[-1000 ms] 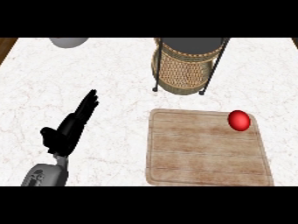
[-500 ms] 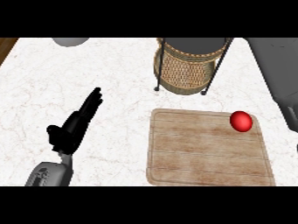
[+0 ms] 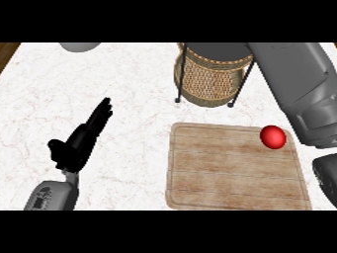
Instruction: Pick the lemon from the cutting board and place it in the tiered basket
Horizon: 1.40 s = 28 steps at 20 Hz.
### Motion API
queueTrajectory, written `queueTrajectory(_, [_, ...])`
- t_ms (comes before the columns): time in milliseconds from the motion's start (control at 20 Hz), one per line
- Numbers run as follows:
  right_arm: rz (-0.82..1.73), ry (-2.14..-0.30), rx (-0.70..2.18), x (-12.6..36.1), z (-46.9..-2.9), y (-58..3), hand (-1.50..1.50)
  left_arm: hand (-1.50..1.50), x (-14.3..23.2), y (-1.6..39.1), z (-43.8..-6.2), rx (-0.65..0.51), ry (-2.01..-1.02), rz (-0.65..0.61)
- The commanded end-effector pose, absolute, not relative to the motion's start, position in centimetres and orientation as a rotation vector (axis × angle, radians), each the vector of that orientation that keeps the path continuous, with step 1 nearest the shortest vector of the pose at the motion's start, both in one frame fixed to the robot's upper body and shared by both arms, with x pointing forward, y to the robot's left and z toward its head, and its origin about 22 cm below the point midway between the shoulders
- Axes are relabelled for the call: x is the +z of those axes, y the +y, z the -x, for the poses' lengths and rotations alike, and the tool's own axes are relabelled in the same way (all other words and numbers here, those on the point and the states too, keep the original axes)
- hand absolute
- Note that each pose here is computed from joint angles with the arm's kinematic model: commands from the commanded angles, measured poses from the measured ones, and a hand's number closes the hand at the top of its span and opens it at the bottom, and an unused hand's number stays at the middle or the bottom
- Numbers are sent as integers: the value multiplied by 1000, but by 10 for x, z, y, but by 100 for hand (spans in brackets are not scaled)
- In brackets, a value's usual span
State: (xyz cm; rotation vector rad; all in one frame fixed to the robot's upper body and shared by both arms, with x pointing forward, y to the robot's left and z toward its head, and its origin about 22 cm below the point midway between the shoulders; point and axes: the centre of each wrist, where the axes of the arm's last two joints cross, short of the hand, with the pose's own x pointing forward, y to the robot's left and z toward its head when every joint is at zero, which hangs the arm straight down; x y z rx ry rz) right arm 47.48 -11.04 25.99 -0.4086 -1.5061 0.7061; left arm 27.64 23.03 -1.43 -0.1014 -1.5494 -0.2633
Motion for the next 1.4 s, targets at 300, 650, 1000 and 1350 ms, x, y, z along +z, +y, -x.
queueTrajectory(300, [105,-1228,490,246,-481,-114,-150,0,-17,232,-271,-257,-1530,97])
queueTrajectory(650, [198,-1379,278,265,-483,-141,-150,0,-18,226,-278,-250,-1533,90])
queueTrajectory(1000, [528,-1494,-25,283,-481,-218,-150,0,-23,235,-269,-233,-1542,83])
queueTrajectory(1350, [496,-1621,-275,289,-458,-325,-150,0,-16,230,-273,-238,-1545,72])
